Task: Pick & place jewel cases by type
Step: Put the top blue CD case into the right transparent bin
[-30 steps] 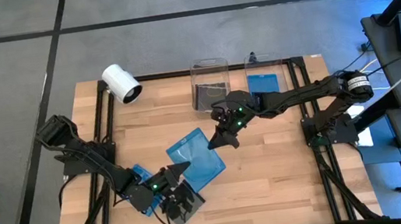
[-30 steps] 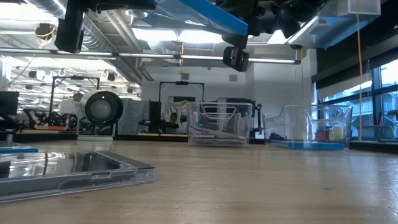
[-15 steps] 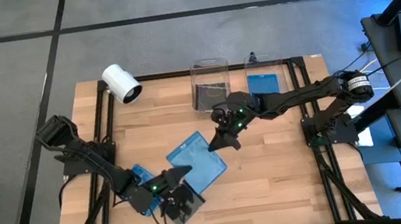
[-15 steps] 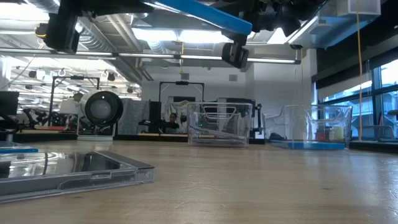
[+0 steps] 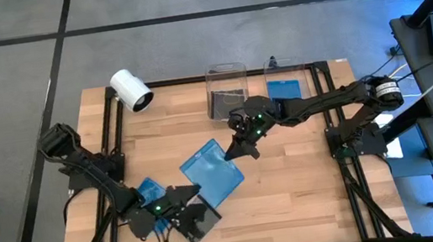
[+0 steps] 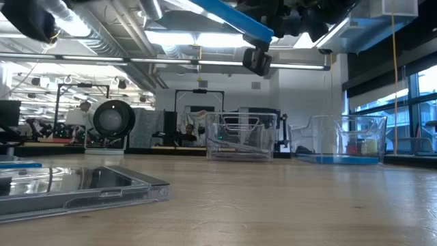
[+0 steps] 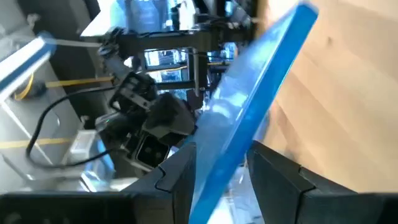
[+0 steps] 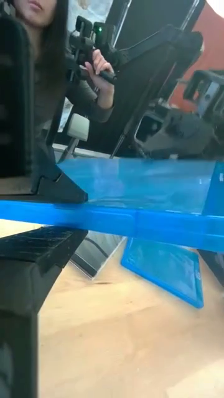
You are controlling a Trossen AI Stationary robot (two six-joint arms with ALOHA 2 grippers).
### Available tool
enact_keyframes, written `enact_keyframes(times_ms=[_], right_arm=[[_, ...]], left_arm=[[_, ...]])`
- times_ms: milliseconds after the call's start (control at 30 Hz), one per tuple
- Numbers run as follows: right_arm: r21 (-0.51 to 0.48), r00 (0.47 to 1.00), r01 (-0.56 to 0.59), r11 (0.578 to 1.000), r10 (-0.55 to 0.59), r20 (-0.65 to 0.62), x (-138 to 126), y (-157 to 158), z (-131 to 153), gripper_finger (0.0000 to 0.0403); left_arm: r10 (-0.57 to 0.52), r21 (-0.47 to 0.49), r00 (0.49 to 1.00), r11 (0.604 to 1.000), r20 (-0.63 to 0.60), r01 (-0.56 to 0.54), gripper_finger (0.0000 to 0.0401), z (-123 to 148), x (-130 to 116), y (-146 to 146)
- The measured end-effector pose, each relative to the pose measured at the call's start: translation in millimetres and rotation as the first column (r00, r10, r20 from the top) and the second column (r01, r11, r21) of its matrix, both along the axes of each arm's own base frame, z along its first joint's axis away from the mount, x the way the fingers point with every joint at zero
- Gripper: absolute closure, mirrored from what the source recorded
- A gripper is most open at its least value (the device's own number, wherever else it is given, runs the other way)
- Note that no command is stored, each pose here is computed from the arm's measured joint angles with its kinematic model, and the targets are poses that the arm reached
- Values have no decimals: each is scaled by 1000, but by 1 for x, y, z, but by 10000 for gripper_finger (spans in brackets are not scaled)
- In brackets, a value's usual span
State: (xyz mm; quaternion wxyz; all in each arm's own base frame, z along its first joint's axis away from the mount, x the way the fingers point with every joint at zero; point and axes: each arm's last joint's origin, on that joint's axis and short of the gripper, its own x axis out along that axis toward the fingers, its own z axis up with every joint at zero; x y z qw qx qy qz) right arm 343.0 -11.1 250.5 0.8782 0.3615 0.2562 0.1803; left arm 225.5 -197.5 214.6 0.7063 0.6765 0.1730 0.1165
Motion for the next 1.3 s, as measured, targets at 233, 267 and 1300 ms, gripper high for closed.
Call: enact_keyframes(times_ms=[233,267,1300], right_arm=[[-33,996,84,996,-83,6,-2,-25,-1,344],[-41,996,85,996,-84,14,-2,-27,-1,344],[-575,373,739,350,-924,-83,-195,-85,80,344]], left_arm=[[18,-126,996,992,90,-6,263,17,-17,-5],[29,-147,994,989,103,-13,263,19,-18,-5],[403,-780,887,620,226,-82,271,1,18,51]])
